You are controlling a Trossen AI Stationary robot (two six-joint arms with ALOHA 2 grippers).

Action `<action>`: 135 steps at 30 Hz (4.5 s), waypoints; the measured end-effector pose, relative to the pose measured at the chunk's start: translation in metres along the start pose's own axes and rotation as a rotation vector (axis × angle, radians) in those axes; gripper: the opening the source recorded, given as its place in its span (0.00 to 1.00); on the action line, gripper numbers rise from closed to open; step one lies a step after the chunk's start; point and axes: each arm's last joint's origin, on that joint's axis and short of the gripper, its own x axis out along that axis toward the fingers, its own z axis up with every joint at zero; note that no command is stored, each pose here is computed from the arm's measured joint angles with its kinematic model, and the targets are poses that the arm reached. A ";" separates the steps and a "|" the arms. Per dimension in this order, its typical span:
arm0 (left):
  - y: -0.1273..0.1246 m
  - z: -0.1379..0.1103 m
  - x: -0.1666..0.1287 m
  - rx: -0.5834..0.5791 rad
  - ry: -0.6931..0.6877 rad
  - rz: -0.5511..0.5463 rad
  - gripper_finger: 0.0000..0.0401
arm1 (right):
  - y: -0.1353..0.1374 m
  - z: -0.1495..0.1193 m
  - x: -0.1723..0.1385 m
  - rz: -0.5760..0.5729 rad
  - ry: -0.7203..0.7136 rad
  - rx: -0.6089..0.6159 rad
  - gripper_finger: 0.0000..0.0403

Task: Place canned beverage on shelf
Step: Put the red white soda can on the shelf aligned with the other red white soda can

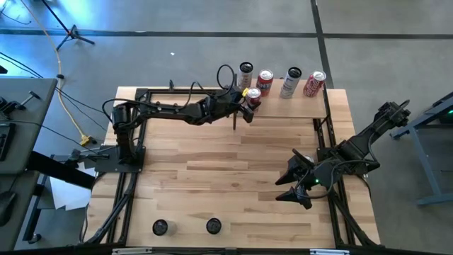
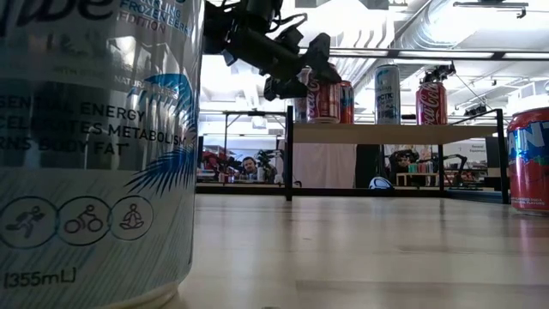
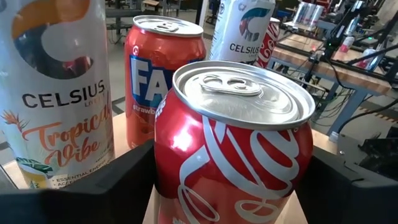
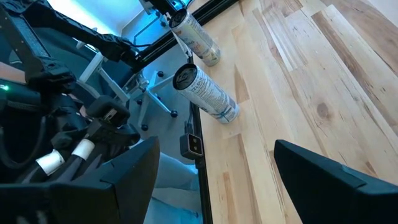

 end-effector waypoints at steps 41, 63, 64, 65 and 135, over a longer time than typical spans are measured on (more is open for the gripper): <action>-0.008 0.007 -0.002 0.091 -0.040 -0.173 0.85 | 0.000 0.000 0.000 0.000 0.000 0.000 0.75; 0.015 0.009 0.004 0.142 -0.017 -0.145 0.84 | 0.000 0.000 0.000 0.000 0.000 0.000 0.75; 0.015 0.009 0.004 0.142 -0.018 -0.144 0.84 | 0.000 0.000 0.000 0.000 0.000 0.000 0.75; 0.015 0.009 0.004 0.142 -0.018 -0.143 0.84 | 0.000 0.000 0.000 0.000 0.000 0.000 0.75; 0.050 -0.050 -0.300 -0.078 0.448 0.089 0.84 | 0.000 0.001 0.000 -0.002 -0.002 -0.020 0.75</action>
